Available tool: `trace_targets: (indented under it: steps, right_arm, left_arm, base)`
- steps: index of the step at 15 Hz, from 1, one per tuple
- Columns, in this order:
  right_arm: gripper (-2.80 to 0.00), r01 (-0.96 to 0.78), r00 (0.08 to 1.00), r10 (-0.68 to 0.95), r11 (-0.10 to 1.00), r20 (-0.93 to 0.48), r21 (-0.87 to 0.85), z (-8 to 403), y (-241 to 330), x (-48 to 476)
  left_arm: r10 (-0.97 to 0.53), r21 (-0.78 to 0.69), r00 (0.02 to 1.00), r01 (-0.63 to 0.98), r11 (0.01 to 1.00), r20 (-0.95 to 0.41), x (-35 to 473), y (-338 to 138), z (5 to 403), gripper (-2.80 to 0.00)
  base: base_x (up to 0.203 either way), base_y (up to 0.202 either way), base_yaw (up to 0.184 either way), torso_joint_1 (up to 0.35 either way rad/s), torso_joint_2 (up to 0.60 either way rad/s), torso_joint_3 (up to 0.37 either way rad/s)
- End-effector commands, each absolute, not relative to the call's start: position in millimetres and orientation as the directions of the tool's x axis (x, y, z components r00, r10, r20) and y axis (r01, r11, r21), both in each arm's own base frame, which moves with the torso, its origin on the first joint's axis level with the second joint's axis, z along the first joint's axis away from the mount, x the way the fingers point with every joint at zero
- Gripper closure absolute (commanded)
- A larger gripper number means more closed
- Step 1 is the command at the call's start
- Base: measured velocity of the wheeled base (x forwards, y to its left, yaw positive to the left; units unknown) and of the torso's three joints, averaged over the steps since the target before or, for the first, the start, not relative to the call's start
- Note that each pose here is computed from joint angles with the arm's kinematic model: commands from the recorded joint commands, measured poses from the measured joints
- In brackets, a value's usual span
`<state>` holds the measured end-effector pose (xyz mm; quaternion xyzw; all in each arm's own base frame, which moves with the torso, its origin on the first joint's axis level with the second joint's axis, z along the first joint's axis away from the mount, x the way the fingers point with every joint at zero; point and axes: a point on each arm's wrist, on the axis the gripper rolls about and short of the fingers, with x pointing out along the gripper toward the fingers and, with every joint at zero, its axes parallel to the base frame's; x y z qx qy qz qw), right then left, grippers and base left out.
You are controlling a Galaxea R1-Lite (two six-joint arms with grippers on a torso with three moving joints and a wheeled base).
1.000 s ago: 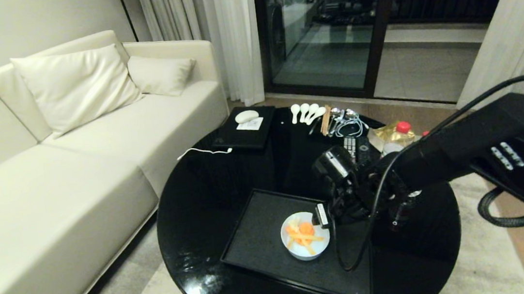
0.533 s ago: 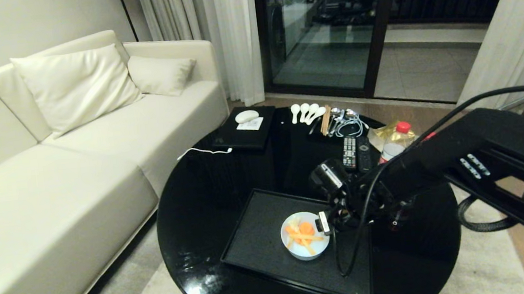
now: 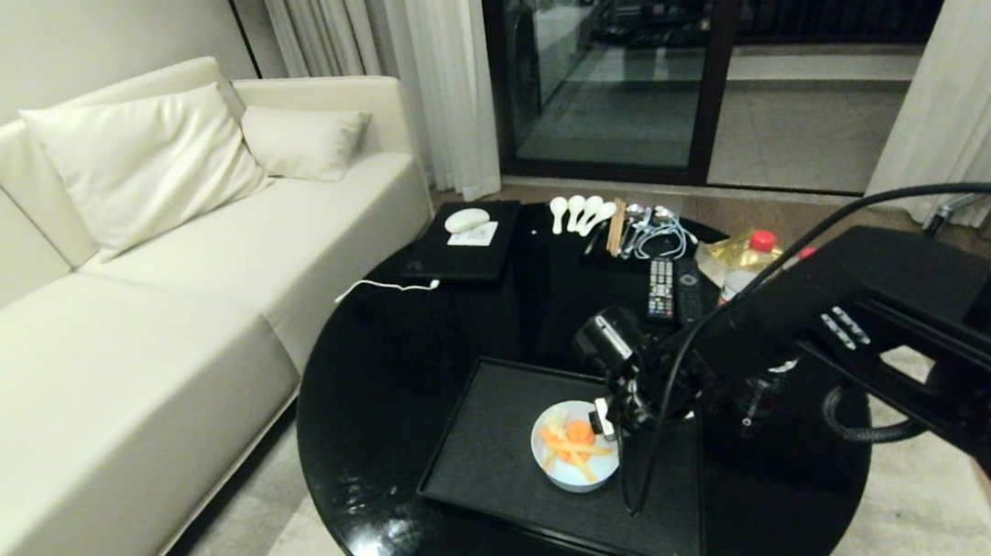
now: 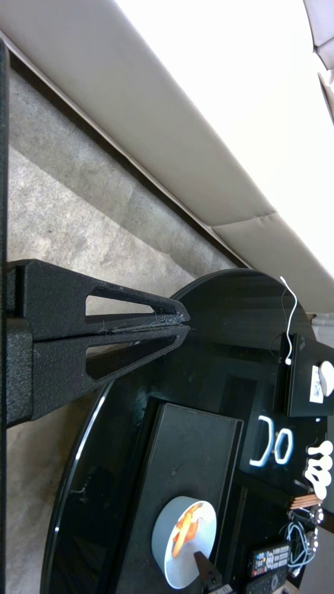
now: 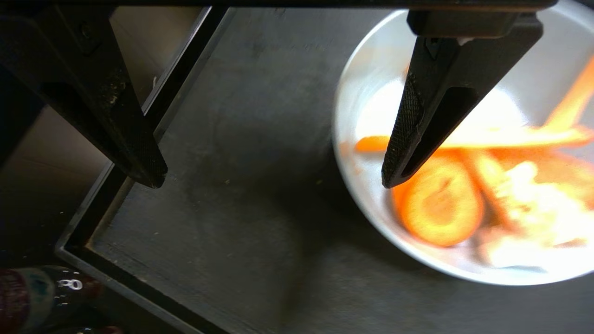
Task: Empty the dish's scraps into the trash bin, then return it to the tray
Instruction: Pick up the bowl with leftover food
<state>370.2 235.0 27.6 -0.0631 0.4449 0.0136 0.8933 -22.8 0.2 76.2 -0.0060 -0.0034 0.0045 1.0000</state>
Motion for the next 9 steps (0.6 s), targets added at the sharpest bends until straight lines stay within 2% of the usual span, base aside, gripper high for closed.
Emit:
trace_targets:
  steps: [1, 9]
  right_arm:
    - [-2.80, -0.067, 0.600, -0.063, 0.989, -0.797, -0.129, 15.8, 236.7, 373.5]
    - [-2.80, -0.054, 0.593, -0.086, 0.988, -0.801, -0.146, 7.3, 234.1, 376.2]
  left_arm:
    - [0.009, -0.012, 1.000, -0.009, 1.000, 0.008, -22.8, 0.2, 76.3, 0.00]
    - [0.009, -0.012, 1.000, -0.009, 1.000, 0.008, -22.8, 0.2, 76.3, 0.00]
  base:
    - [0.000, 0.000, 0.000, 0.000, 0.00, 0.000]
    - [0.000, 0.000, 0.000, 0.000, 0.00, 0.000]
